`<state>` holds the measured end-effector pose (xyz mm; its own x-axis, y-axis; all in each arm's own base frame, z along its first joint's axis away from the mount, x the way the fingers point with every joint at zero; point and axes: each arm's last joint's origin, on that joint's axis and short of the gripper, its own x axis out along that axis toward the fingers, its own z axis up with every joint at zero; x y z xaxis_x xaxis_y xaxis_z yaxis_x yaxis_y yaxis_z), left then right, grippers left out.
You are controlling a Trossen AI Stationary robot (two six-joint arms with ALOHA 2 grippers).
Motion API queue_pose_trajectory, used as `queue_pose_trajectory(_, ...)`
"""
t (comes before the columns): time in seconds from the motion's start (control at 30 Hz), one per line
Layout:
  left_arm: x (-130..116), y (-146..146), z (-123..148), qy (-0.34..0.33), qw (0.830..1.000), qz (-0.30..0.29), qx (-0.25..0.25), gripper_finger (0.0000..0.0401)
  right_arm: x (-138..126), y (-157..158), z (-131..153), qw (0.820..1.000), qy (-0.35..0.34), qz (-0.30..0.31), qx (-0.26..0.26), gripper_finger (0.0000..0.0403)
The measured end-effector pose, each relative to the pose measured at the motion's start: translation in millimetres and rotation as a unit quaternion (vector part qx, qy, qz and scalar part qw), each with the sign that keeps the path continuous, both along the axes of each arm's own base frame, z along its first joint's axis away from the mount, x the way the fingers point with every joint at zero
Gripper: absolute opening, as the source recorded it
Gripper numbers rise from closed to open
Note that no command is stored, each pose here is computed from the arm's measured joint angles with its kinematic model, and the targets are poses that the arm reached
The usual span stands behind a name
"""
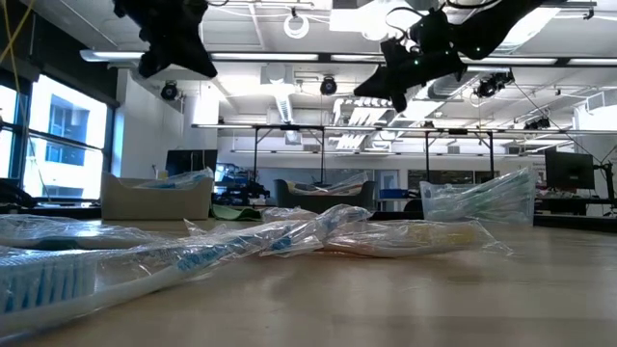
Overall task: Pick & Place Toothbrushes
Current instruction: Put the bottom left blue toothbrush into the gray bin
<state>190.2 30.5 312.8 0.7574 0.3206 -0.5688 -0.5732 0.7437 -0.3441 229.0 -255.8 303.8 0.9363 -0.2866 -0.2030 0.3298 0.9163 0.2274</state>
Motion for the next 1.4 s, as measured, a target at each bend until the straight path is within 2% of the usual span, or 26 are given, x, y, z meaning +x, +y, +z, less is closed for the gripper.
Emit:
queue_pose_trajectory(0.2,12,-21,6,0.077,0.996,-0.037,-0.030,0.0000,0,0,0,1.000,0.007,0.006,-0.025,0.0003)
queue_pose_trajectory(0.37,18,-36,14,0.170,0.983,-0.060,-0.041,0.0000,0,0,0,1.000,0.007,0.006,-0.025,0.0004)
queue_pose_trajectory(0.5,26,-47,9,0.258,0.960,-0.101,-0.031,0.0000,0,0,0,0.999,0.011,0.008,-0.039,0.0003)
queue_pose_trajectory(0.77,55,-74,-34,0.382,0.910,-0.159,-0.014,0.0000,0,1,-2,0.999,0.022,0.010,-0.036,0.0003)
queue_pose_trajectory(0.9,67,-92,-59,0.442,0.868,-0.226,0.007,0.0000,-1,0,-4,0.999,0.035,-0.003,-0.031,0.0004)
queue_pose_trajectory(1.0,71,-104,-71,0.463,0.850,-0.250,0.002,0.0000,-1,-1,-5,0.998,0.042,-0.027,-0.035,0.0003)
queue_pose_trajectory(1.1,74,-115,-77,0.460,0.847,-0.267,0.003,0.0000,-2,-1,-5,0.998,0.045,-0.035,-0.035,0.0004)
queue_pose_trajectory(1.3,86,-124,-77,0.396,0.875,-0.278,0.002,0.0000,-2,-1,-5,0.997,0.051,-0.032,-0.045,0.0003)
queue_pose_trajectory(1.4,89,-125,-76,0.383,0.881,-0.279,0.002,0.0000,-2,-1,-6,0.997,0.055,-0.031,-0.050,0.0004)
